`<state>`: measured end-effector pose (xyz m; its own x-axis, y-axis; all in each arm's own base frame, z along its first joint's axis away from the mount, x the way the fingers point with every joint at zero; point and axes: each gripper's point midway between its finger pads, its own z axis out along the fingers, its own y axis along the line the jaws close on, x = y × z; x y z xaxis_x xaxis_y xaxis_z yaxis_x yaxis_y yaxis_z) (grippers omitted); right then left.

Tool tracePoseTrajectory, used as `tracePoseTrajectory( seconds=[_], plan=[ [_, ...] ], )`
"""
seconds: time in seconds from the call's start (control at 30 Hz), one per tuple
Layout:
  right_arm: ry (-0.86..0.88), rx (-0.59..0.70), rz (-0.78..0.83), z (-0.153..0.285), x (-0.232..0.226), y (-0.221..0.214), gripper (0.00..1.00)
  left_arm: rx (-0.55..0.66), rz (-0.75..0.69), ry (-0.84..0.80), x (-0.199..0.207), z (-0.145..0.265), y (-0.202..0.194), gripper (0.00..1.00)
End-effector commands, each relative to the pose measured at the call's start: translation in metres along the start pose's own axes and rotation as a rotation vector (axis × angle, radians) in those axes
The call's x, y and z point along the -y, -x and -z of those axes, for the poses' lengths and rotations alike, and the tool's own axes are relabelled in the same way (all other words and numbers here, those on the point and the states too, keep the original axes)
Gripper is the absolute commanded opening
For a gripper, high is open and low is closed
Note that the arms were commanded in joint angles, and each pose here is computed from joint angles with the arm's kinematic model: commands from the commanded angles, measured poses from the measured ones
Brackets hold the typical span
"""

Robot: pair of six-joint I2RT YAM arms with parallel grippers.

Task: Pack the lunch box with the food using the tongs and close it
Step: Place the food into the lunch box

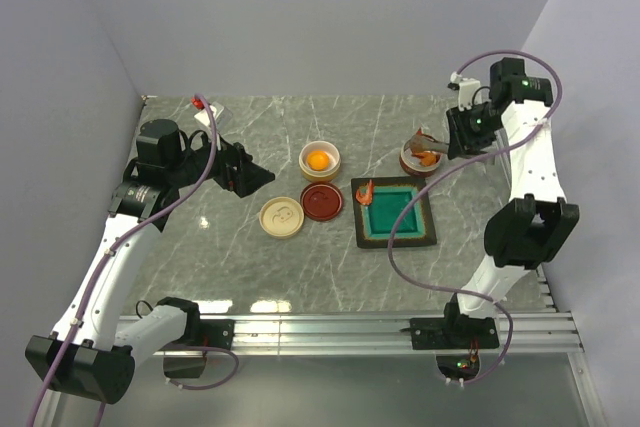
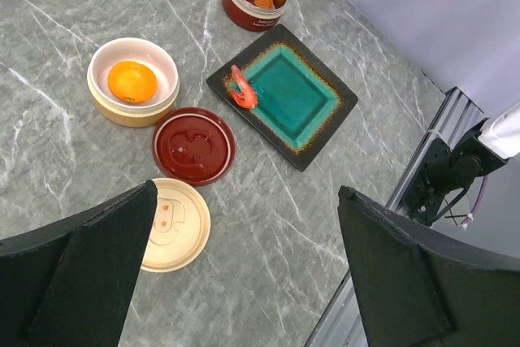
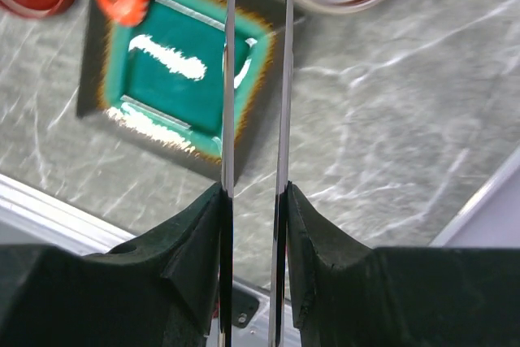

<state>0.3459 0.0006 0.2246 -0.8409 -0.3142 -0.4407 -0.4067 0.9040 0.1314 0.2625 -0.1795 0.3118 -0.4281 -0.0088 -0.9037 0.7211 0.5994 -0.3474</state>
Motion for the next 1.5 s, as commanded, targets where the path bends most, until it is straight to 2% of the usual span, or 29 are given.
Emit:
tracePoseTrajectory(
  seconds=[0.0, 0.5, 0.97, 1.27, 1.47],
  plan=[
    [0.011, -0.008, -0.037, 0.007, 0.008, 0.005, 0.32, 0.023, -0.015, -0.016, 0.003, 0.001, 0.008, 0.99],
    [0.024, -0.065, -0.124, -0.032, 0.035, 0.003, 0.32, 0.018, -0.005, -0.019, 0.001, -0.001, 0.003, 0.99],
    [0.052, -0.085, -0.145, -0.049, 0.039, 0.005, 0.34, 0.013, -0.003, -0.019, -0.001, -0.004, 0.002, 0.99],
    [0.063, -0.091, -0.152, -0.055, 0.040, 0.006, 0.41, 0.008, 0.002, -0.017, -0.003, -0.006, 0.000, 0.99],
    [0.051, -0.088, -0.153, -0.054, 0.042, 0.007, 0.50, 0.010, 0.003, -0.019, -0.003, -0.006, 0.001, 0.99]
  ],
)
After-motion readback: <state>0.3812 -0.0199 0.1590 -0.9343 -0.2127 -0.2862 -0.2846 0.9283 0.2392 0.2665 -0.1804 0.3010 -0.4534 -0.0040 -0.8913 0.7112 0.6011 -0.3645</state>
